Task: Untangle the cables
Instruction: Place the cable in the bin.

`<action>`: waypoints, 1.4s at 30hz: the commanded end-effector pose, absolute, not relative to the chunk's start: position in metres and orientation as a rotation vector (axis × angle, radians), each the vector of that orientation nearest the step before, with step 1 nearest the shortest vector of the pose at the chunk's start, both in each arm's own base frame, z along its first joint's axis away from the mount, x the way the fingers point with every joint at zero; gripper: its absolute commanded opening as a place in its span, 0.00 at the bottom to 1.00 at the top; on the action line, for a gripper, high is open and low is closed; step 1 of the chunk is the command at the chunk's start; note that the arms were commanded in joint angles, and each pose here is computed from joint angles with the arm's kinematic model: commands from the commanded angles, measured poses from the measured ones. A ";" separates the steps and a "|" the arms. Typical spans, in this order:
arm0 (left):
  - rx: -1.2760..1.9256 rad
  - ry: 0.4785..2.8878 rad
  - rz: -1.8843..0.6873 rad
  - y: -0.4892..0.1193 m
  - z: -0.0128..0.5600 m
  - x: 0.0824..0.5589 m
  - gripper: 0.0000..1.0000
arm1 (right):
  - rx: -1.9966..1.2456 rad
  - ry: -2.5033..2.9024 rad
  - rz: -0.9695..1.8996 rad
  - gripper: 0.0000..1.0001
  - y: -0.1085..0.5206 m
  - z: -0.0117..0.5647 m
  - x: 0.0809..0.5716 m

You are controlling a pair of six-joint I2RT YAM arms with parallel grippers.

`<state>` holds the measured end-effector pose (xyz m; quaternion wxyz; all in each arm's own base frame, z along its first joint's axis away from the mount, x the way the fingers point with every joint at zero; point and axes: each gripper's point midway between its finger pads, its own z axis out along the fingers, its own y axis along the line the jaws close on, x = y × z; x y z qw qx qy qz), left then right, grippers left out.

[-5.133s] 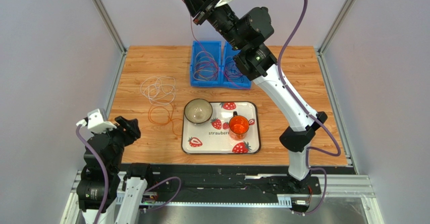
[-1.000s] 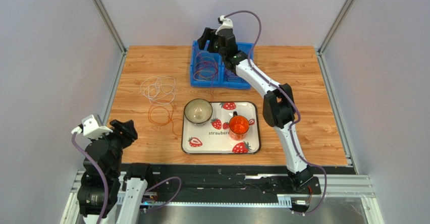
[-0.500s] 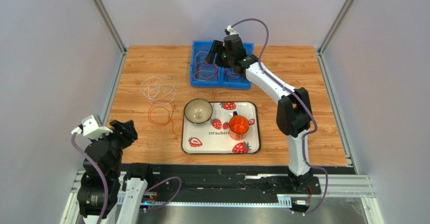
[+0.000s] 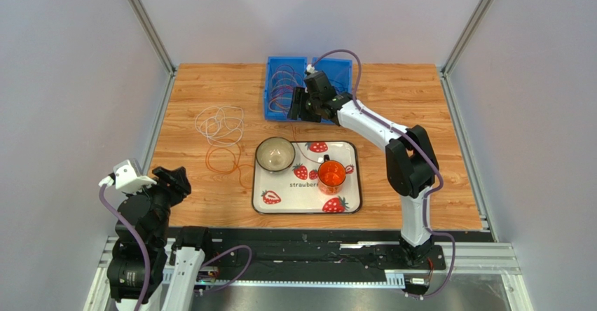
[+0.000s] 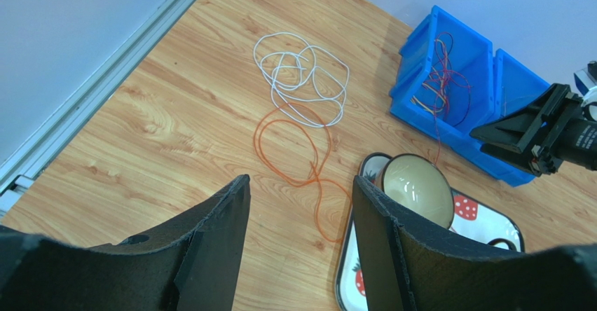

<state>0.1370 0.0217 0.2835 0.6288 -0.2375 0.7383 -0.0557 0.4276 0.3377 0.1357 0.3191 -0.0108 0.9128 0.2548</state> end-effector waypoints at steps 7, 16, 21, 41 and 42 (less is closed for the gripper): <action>-0.532 1.674 -0.138 0.020 0.288 0.138 0.64 | -0.183 2.435 0.613 0.57 0.352 0.110 0.425; -0.532 1.676 -0.137 0.020 0.288 0.139 0.64 | -0.189 2.394 0.477 0.54 0.352 0.091 0.441; -0.533 1.680 -0.136 0.020 0.287 0.139 0.64 | -0.209 2.384 0.429 0.52 0.354 0.085 0.444; -0.533 1.682 -0.136 0.020 0.287 0.140 0.64 | -0.247 2.356 0.348 0.20 0.360 0.071 0.454; -0.533 1.683 -0.135 0.020 0.286 0.140 0.64 | -0.261 2.356 0.352 0.17 0.363 0.071 0.451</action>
